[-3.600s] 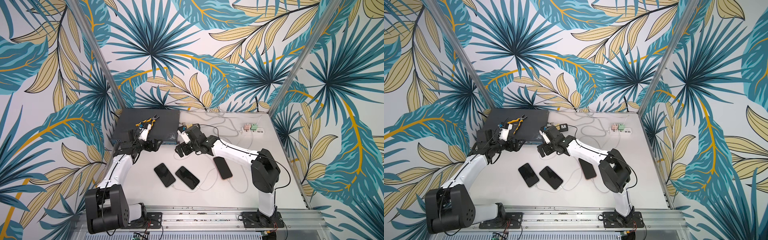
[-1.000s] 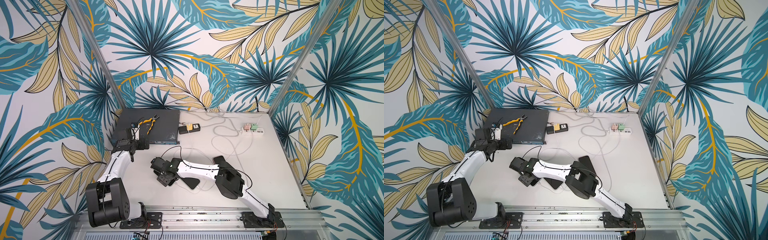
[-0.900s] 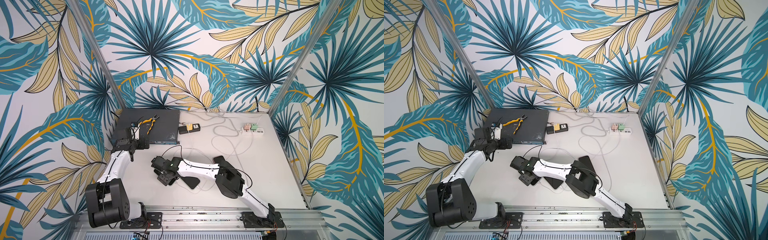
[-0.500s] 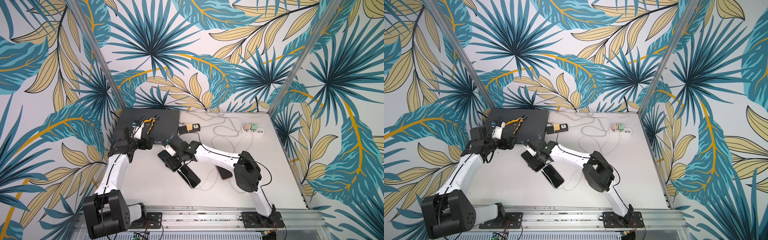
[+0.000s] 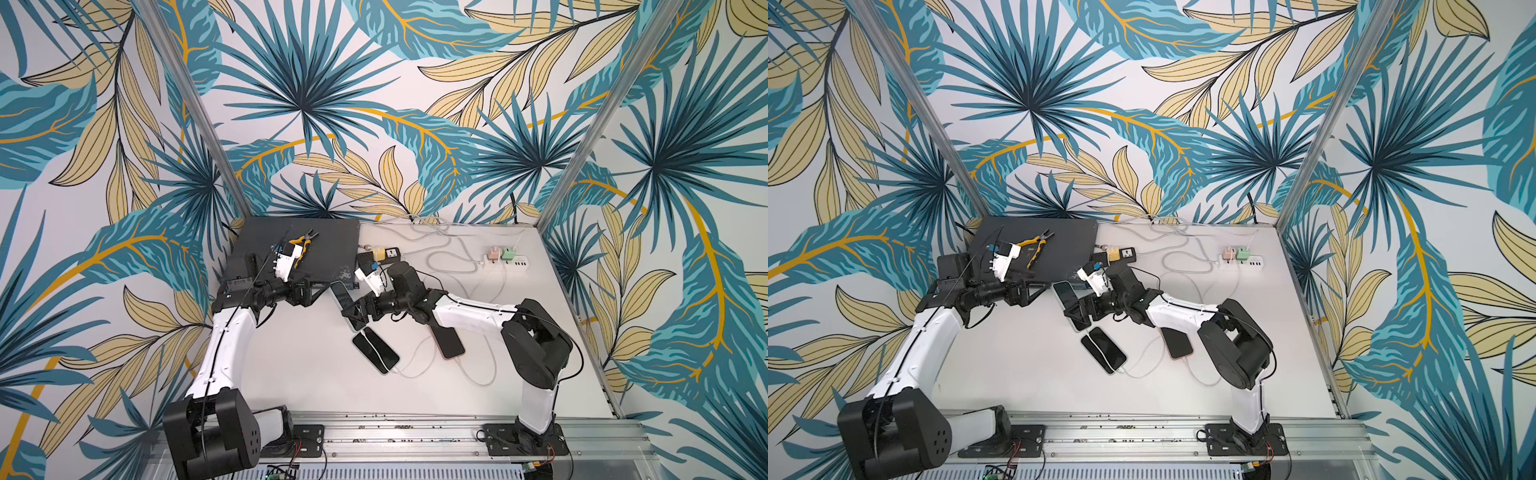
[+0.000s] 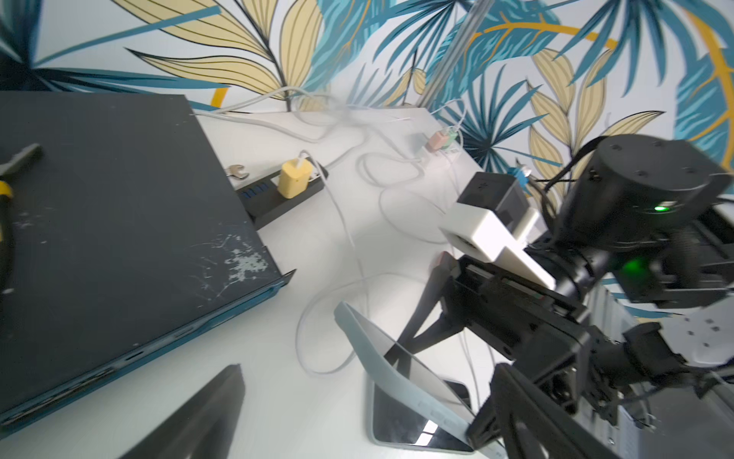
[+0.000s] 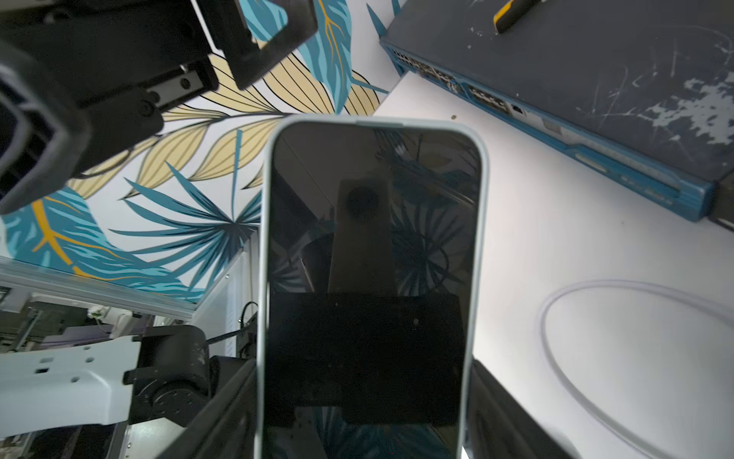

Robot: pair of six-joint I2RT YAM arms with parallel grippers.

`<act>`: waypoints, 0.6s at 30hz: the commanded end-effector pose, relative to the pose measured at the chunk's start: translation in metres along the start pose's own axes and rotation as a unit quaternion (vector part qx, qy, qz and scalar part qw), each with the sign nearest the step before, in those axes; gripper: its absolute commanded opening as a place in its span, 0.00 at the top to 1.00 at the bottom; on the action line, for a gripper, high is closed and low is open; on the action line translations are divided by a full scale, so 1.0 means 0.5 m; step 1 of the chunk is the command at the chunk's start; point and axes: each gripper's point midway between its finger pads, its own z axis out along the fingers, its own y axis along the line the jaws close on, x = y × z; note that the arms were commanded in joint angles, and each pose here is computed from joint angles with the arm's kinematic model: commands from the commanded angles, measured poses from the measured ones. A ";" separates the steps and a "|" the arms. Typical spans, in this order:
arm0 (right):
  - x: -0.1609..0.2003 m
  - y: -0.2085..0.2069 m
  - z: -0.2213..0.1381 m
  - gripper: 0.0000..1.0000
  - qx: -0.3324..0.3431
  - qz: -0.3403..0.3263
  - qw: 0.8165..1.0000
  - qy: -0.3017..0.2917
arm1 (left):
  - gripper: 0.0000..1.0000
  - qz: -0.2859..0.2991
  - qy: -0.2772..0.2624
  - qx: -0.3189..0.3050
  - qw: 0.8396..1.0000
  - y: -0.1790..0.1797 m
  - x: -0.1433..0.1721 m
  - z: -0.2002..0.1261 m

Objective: Unplug the charging cable from the phone
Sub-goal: Pick up the phone at the center of the board.

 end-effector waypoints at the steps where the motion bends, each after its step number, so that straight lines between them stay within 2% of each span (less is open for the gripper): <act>1: -0.089 0.135 -0.059 0.56 -0.127 -0.056 0.985 -0.105 | 0.00 -0.012 -0.013 0.088 0.996 -0.074 -0.016 -0.015; 9: -0.058 0.186 -0.112 0.56 -0.215 -0.063 0.963 -0.146 | 0.00 -0.046 -0.015 0.154 0.987 -0.115 -0.004 -0.009; 18: -0.038 0.208 -0.125 0.52 -0.245 -0.085 0.953 -0.155 | 0.00 -0.060 0.020 0.215 0.974 -0.164 0.037 0.031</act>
